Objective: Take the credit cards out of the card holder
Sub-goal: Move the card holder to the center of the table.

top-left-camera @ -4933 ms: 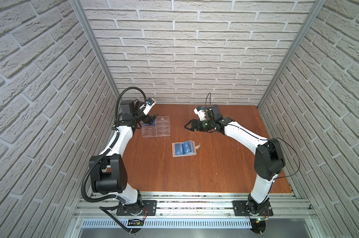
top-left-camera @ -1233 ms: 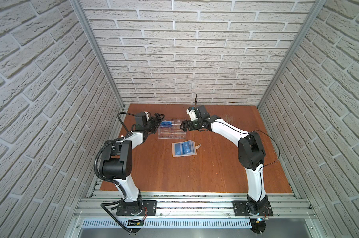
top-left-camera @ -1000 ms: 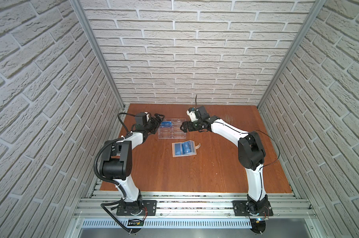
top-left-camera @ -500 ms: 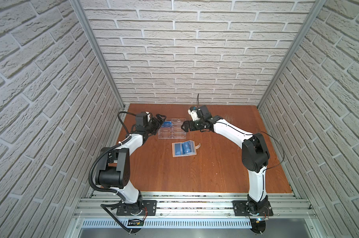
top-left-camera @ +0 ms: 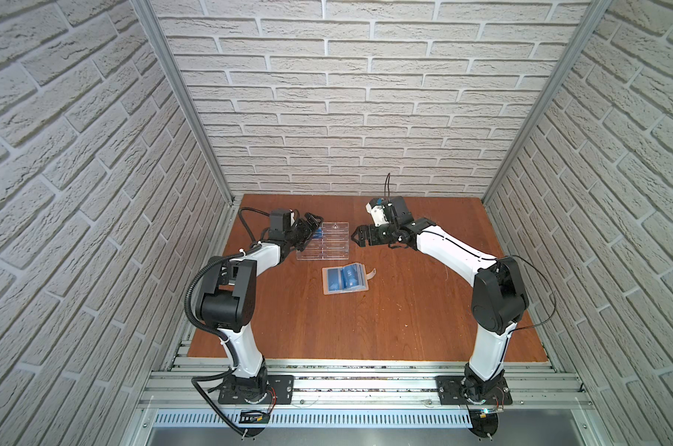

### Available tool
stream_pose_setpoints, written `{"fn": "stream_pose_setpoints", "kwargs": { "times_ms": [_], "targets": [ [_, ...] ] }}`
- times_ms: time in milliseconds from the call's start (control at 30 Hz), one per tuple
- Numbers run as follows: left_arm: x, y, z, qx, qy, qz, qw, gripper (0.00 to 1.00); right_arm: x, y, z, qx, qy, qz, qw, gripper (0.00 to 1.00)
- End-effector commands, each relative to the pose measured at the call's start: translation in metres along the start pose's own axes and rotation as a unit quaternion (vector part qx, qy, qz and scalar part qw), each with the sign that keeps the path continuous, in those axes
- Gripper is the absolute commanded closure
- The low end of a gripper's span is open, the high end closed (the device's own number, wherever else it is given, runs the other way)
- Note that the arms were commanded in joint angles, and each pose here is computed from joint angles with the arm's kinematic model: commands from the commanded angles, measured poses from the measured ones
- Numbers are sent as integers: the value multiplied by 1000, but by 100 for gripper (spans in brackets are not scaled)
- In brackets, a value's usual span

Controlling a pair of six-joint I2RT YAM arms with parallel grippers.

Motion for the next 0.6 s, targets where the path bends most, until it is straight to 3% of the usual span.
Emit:
{"fn": "stream_pose_setpoints", "kwargs": {
  "times_ms": [0, 300, 567],
  "targets": [
    [-18, 12, 6, -26, -29, 20, 999, 2, 6, 10, -19, -29, 10, -8, 999, 0],
    [-29, 11, 6, -22, -38, 27, 999, 2, 3, 5, -21, -25, 11, -5, 1000, 0],
    [-38, -14, -20, -11, -35, 51, 998, 2, 2, -12, -25, -7, 20, 2, 1000, 0]
  ]
}}
Point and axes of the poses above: each gripper's point midway between its finger pads, its own z axis out along the fingers, its own x axis along the line the jaws close on, y = z × x, the point moved 5 cm from there along -z, back along the fingers, and after that the axes turned 3 degrees about -z, right-handed, at the moved point
